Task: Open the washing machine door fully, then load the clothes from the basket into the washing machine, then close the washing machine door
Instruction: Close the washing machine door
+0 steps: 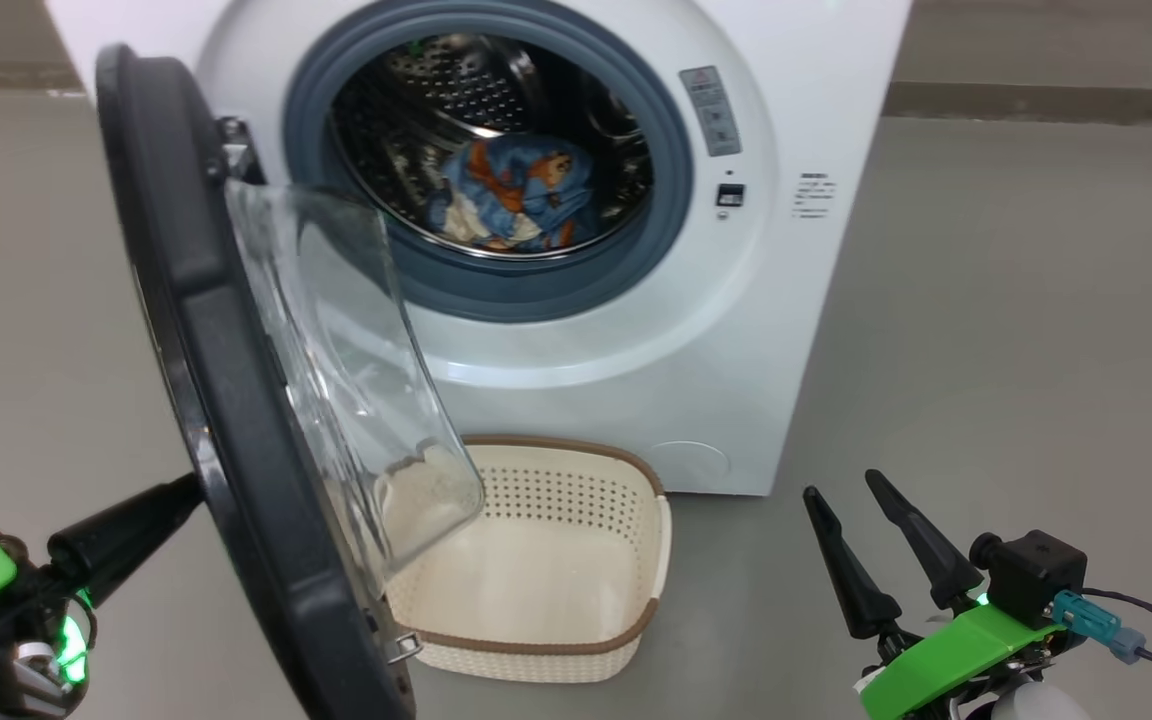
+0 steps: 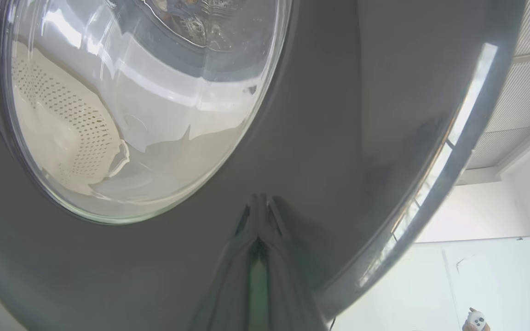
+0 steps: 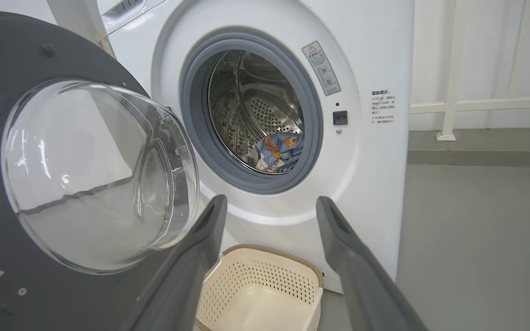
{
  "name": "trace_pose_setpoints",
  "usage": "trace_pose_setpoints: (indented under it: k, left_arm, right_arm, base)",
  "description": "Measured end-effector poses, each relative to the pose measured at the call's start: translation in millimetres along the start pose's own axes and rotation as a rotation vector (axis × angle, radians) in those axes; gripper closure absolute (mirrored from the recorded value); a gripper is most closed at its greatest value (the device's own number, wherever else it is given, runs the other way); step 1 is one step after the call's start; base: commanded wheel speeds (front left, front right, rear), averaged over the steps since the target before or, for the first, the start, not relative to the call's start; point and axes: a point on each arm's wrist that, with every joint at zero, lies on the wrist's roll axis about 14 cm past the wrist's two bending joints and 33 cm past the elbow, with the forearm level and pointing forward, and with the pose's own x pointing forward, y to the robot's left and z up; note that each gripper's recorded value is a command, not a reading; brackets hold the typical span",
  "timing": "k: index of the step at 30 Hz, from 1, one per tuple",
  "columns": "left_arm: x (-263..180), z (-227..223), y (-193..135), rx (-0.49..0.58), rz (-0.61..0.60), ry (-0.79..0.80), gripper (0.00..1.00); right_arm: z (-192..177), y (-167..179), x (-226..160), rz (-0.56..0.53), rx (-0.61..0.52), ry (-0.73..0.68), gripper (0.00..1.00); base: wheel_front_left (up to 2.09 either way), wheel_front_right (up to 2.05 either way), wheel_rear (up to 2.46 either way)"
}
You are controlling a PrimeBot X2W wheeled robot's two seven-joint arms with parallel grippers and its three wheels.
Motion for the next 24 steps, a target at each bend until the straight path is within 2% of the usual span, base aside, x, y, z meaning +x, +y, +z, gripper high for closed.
trace_pose_setpoints:
  k: [12,24]
  left_arm:
    - [51,-19,-23,0.009,-0.101,0.056,1.0]
    - [90,-36,-24,0.024,-0.115,0.129,1.0]
  right_arm:
    - [13,-37,-30,-0.125,-0.021,-0.031,0.0]
    - [20,-66,-58,-0.23,-0.037,-0.042,0.0]
  base:
    - [0.0,0.0,0.0]
    - [0.0,0.0,0.0]
